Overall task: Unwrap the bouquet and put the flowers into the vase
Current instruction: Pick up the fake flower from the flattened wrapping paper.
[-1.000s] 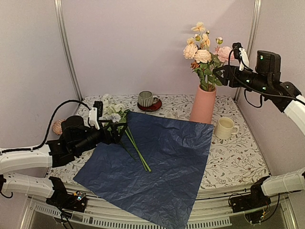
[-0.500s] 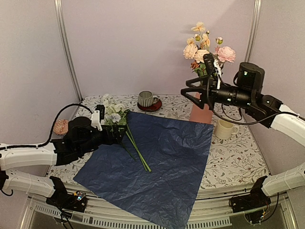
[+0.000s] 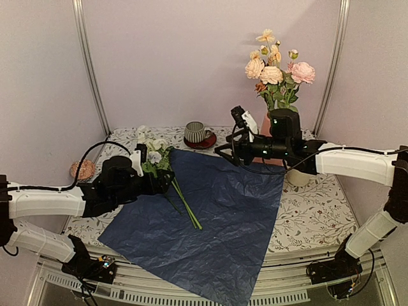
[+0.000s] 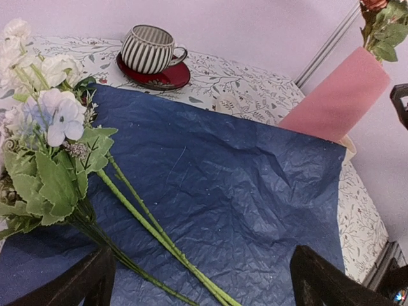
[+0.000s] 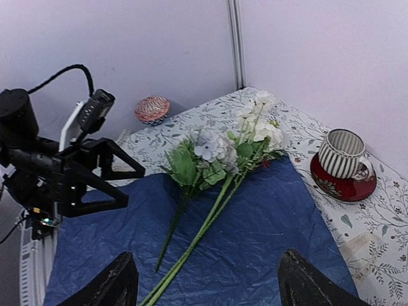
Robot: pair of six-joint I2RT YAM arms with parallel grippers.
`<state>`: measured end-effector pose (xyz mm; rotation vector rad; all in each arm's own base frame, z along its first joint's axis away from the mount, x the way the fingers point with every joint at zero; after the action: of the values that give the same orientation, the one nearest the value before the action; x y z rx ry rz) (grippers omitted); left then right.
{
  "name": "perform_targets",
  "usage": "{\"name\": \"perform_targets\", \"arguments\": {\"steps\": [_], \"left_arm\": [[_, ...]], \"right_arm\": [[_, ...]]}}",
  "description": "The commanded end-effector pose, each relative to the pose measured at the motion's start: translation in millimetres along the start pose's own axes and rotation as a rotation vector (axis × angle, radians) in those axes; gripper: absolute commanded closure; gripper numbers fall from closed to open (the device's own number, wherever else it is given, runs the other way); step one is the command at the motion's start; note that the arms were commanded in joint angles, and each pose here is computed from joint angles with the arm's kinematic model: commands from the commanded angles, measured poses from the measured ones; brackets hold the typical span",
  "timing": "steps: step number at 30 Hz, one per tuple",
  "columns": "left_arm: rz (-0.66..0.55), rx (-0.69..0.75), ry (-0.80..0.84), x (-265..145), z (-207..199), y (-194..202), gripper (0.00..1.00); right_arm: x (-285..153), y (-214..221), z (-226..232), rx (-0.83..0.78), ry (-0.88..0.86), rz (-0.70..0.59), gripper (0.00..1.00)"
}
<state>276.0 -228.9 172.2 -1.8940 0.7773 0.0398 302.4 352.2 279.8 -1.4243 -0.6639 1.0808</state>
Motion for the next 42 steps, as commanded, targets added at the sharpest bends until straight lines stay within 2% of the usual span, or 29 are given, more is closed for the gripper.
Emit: {"name": "perform_targets", "arguments": {"steps": [1,2,3,8,12,16,19,22,30,34,42], "left_arm": [[0.041,-0.042,-0.039,10,3,0,0.02],[0.057,-0.046,-0.049,12,4,1,0.02],[0.073,-0.055,-0.069,14,6,3,0.02],[0.112,-0.059,-0.113,23,11,8,0.02],[0.125,-0.076,-0.127,32,14,16,0.05],[0.146,-0.107,-0.137,43,14,21,0.13],[0.153,-0.165,-0.18,53,18,25,0.26],[0.163,-0.218,-0.23,63,24,31,0.33],[0.218,-0.249,-0.368,84,39,40,0.39],[0.258,-0.303,-0.38,92,46,47,0.42],[0.296,-0.342,-0.387,107,51,53,0.55]], "right_arm": [[18,5,-24,0.052,0.116,-0.02,0.19],[19,9,-31,0.069,0.153,-0.014,0.12],[19,16,-36,0.087,0.177,-0.005,0.01],[5,40,-45,0.142,0.201,-0.075,0.01],[9,63,-59,0.16,0.275,-0.039,0.01],[15,96,-65,0.172,0.299,-0.014,0.01],[18,108,-62,0.178,0.275,-0.017,0.0],[20,114,-64,0.176,0.279,-0.013,0.01],[22,121,-64,0.188,0.28,-0.012,0.02],[24,122,-64,0.199,0.272,-0.011,0.02],[24,122,-63,0.2,0.268,-0.009,0.03]]}}
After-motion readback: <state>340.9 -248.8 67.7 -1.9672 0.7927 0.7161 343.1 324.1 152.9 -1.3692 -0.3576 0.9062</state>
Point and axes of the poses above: each gripper's point midway between its finger pads, its own x axis out along the fingers, its own z axis along the line the jaws close on, y = z × x, the point moved 2 cm from there along -x, back along the fingers, and after that the axes turned 2 degrees about -x, right-handed, at the moved point
